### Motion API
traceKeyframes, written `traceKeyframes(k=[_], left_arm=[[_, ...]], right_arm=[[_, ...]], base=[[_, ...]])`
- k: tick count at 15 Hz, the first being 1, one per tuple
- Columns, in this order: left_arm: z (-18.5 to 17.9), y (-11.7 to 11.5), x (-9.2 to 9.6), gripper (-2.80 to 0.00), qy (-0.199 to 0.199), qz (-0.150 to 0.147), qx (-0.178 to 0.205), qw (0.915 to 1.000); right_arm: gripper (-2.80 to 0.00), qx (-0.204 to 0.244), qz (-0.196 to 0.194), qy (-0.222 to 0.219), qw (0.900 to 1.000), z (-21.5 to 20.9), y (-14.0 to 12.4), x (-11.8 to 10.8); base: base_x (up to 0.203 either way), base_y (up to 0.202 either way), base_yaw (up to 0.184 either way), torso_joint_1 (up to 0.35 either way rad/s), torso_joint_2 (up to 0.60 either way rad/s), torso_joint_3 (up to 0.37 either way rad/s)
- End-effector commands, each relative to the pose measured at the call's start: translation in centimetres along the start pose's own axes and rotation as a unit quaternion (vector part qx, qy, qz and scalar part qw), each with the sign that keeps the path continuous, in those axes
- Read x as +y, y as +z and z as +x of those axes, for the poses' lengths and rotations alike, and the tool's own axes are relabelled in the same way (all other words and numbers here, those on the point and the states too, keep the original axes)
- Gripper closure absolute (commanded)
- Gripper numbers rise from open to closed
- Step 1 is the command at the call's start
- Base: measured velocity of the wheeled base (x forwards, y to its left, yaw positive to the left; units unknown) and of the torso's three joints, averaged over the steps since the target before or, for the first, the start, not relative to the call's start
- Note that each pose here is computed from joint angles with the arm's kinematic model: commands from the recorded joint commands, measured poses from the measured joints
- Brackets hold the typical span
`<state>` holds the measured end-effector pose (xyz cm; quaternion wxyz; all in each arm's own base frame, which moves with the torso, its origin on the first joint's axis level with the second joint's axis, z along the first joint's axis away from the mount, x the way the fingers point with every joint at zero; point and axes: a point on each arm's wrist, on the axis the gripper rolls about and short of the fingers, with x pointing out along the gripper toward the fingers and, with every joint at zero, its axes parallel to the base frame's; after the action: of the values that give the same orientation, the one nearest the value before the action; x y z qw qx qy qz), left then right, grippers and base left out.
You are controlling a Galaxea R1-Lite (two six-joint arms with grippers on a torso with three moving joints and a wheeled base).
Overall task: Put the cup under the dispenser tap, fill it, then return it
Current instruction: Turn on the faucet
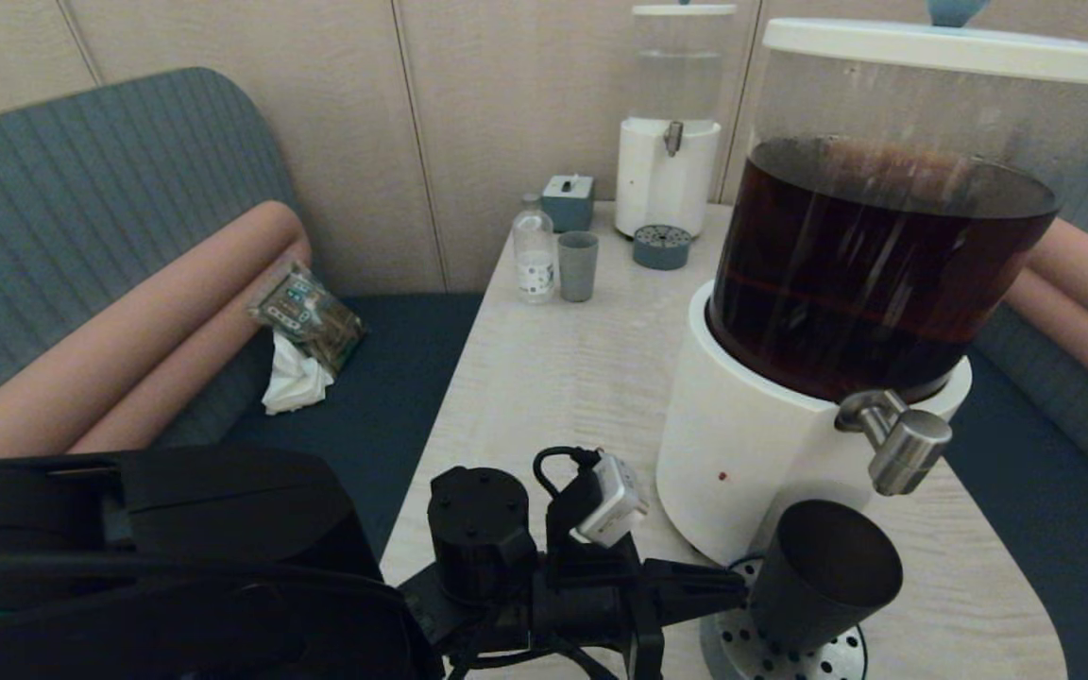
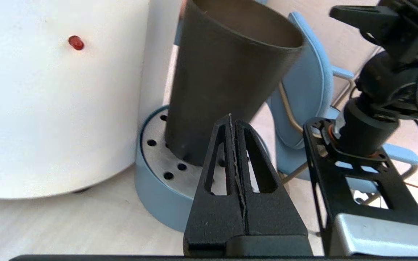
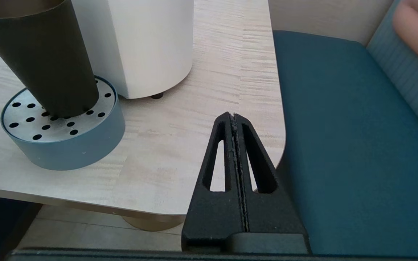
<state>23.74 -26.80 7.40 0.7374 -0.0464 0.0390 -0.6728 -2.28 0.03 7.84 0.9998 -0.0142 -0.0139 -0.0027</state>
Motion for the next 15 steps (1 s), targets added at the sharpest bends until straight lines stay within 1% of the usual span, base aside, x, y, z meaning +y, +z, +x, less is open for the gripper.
traceKeyframes(k=[1, 5, 10, 15], left_arm=[[0.6, -0.6, 0.5, 0.00, -0.002, 0.000, 0.000, 1.0000], [1.4, -0.8, 1.1, 0.00, -0.004, -0.001, -0.006, 1.0000], [1.5, -0.9, 1.0, 0.00, -0.005, -0.004, -0.006, 1.0000], [1.8, -0.7, 0.8, 0.00, -0.007, -0.001, -0.010, 0.9999]], right_arm=[[0.00, 0.004, 0.000, 0.000, 1.000, 0.1, -0.2, 0.0], [0.00, 0.004, 0.000, 0.001, 1.000, 0.1, -0.2, 0.0], [0.00, 0.004, 0.000, 0.000, 1.000, 0.1, -0.2, 0.0], [0.00, 0.004, 0.000, 0.000, 1.000, 0.1, -0.2, 0.0]], base=[[0.000, 0.000, 0.000, 0.000, 0.00, 0.000], [0.000, 0.000, 0.000, 0.000, 0.00, 0.000], [0.000, 0.000, 0.000, 0.000, 0.00, 0.000], [0.000, 0.000, 0.000, 0.000, 0.00, 0.000]])
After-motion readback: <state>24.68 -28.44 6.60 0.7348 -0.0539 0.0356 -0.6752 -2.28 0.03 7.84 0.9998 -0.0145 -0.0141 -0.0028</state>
